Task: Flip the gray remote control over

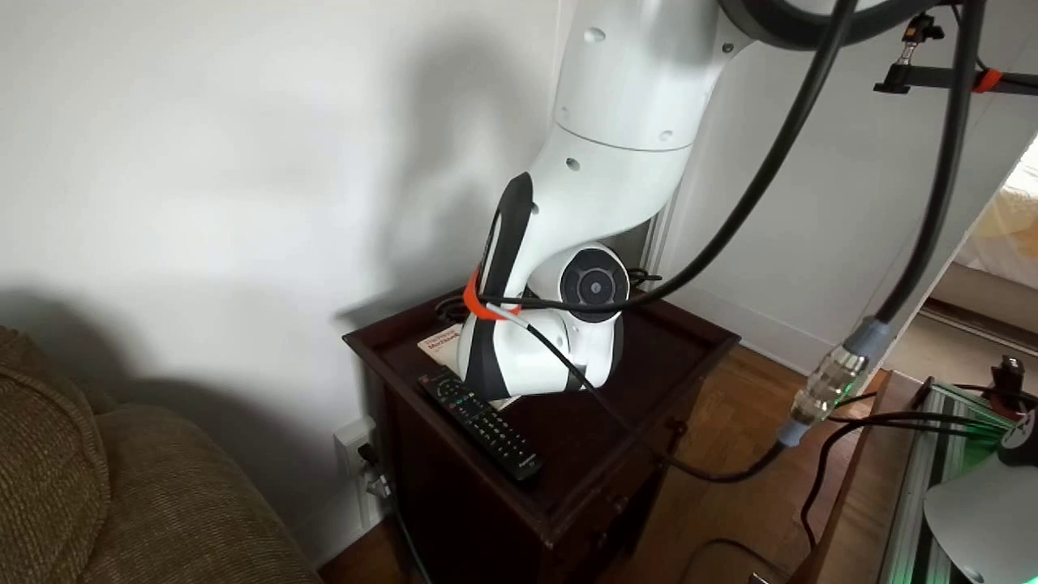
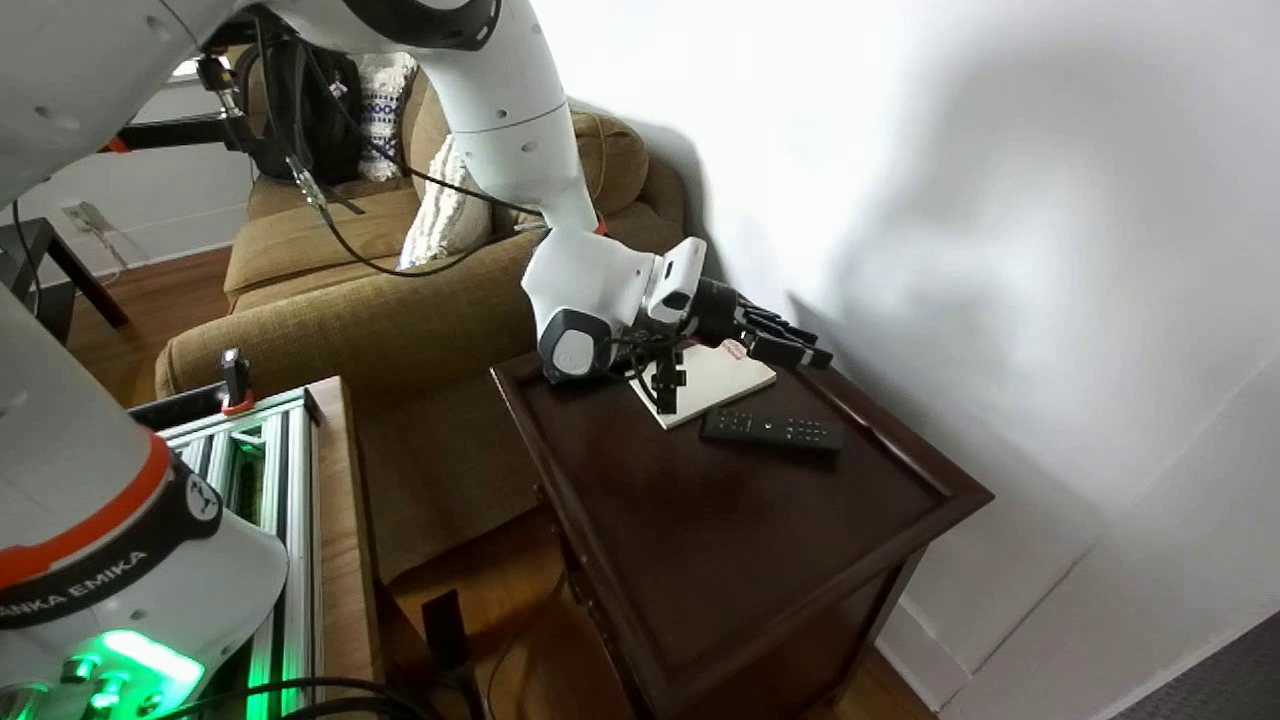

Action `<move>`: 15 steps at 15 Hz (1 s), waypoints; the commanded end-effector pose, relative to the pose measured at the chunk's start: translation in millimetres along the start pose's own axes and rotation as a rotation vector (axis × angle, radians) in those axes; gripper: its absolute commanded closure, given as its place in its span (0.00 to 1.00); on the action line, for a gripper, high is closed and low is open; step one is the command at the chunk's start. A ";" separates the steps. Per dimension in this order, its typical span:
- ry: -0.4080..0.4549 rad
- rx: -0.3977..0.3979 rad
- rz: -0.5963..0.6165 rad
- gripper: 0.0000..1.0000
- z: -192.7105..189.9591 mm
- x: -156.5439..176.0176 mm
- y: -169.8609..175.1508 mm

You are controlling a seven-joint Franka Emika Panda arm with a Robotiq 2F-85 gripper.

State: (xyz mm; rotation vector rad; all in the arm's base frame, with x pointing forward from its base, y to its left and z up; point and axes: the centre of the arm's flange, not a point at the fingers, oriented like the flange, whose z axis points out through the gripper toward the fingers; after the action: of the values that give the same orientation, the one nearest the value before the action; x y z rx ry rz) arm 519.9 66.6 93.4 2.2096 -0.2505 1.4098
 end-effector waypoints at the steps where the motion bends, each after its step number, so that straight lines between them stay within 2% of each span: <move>1: -0.101 0.003 0.005 0.07 -7.2 20.7 20.8; 2: -0.133 0.006 0.009 0.01 -7.5 27.7 25.5; 3: -0.156 0.014 0.015 0.00 -6.7 31.8 29.5; 7: -0.302 0.065 0.040 0.00 -1.1 47.2 42.2; 11: -0.457 0.081 0.083 0.00 0.2 59.6 56.2; 15: -0.607 0.131 0.124 0.00 4.1 62.0 72.8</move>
State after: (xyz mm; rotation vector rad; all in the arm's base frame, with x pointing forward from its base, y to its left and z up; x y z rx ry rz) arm 523.9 17.6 149.7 2.6434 -0.4778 0.9295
